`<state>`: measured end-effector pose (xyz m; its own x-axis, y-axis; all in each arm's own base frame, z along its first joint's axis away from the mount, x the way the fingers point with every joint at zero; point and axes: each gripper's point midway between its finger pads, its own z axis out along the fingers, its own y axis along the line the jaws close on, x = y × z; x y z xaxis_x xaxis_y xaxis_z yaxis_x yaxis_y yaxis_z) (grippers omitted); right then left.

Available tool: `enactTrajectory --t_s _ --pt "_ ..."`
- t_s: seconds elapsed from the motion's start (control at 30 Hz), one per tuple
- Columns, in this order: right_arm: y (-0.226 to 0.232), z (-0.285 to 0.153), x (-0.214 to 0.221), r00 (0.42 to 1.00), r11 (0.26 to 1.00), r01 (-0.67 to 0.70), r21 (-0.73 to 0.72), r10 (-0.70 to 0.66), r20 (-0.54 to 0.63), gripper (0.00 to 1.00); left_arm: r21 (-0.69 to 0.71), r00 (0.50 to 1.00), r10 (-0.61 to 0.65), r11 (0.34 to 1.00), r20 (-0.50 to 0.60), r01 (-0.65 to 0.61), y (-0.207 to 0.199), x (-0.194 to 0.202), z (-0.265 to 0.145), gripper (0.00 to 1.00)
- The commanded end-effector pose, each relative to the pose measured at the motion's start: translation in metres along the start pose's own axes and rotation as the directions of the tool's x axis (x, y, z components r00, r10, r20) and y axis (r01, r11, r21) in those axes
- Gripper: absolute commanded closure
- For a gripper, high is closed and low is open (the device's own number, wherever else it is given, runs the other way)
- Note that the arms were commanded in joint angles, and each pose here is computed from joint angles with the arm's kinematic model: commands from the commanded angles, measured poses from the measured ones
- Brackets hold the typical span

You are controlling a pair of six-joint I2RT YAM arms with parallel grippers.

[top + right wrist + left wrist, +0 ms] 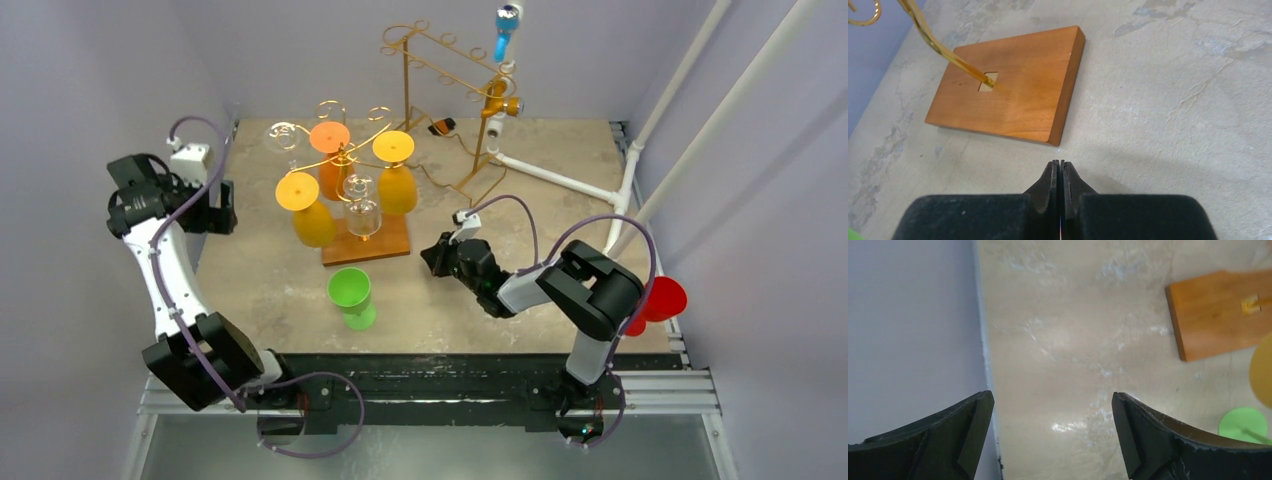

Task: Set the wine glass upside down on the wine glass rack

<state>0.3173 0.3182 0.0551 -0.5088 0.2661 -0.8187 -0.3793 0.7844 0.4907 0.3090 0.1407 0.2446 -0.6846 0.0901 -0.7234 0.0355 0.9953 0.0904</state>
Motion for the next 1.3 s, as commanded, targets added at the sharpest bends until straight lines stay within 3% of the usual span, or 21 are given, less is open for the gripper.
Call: enactTrajectory --t_s 0.0,0.1,0.3,0.4,0.53,0.6,0.7,0.93,1.17,1.27 --pt "0.0 0.005 -0.02 0.999 0.999 -0.035 0.009 0.035 0.02 1.0 0.18 0.986 0.153 0.97 0.06 -0.162 -0.039 0.043 0.018 0.05" --pt "-0.001 0.009 -0.023 0.998 0.998 -0.058 0.004 0.058 0.016 1.0 0.291 0.962 0.254 0.917 0.103 -0.273 -0.073 0.09 0.035 0.06" --pt "0.0 0.015 -0.021 0.996 0.996 -0.092 -0.006 0.092 0.006 1.0 0.431 0.925 0.286 0.822 0.251 -0.372 -0.119 0.126 0.05 0.07" --pt "0.001 0.016 -0.023 0.994 0.994 -0.106 -0.014 0.106 0.011 1.0 0.475 0.901 0.261 0.78 0.346 -0.408 -0.137 0.12 0.049 0.09" --pt "0.002 0.018 -0.028 0.989 0.989 -0.143 -0.031 0.144 0.014 1.0 0.497 0.829 0.294 0.688 0.477 -0.53 -0.164 0.125 0.043 0.1" --pt "0.003 0.018 -0.032 0.987 0.987 -0.159 -0.037 0.16 0.023 1.0 0.479 0.799 0.367 0.654 0.476 -0.586 -0.172 0.132 0.05 0.11" --pt "0.002 0.019 -0.033 0.983 0.982 -0.181 -0.044 0.183 0.026 1.0 0.406 0.704 0.483 0.585 0.521 -0.702 -0.176 0.141 0.059 0.14" --pt "0.003 0.023 -0.035 0.972 0.971 -0.23 -0.06 0.232 0.027 1.0 0.275 0.533 0.577 0.476 0.619 -0.835 -0.181 0.148 0.074 0.25" --pt "0.002 0.029 -0.036 0.973 0.972 -0.23 -0.055 0.232 0.021 1.0 0.191 0.429 0.622 0.413 0.655 -0.891 -0.193 0.152 0.096 0.35" --pt "0.001 0.032 -0.034 0.974 0.973 -0.225 -0.047 0.226 0.014 1.0 0.13 0.423 0.631 0.456 0.651 -0.88 -0.197 0.139 0.107 0.35"
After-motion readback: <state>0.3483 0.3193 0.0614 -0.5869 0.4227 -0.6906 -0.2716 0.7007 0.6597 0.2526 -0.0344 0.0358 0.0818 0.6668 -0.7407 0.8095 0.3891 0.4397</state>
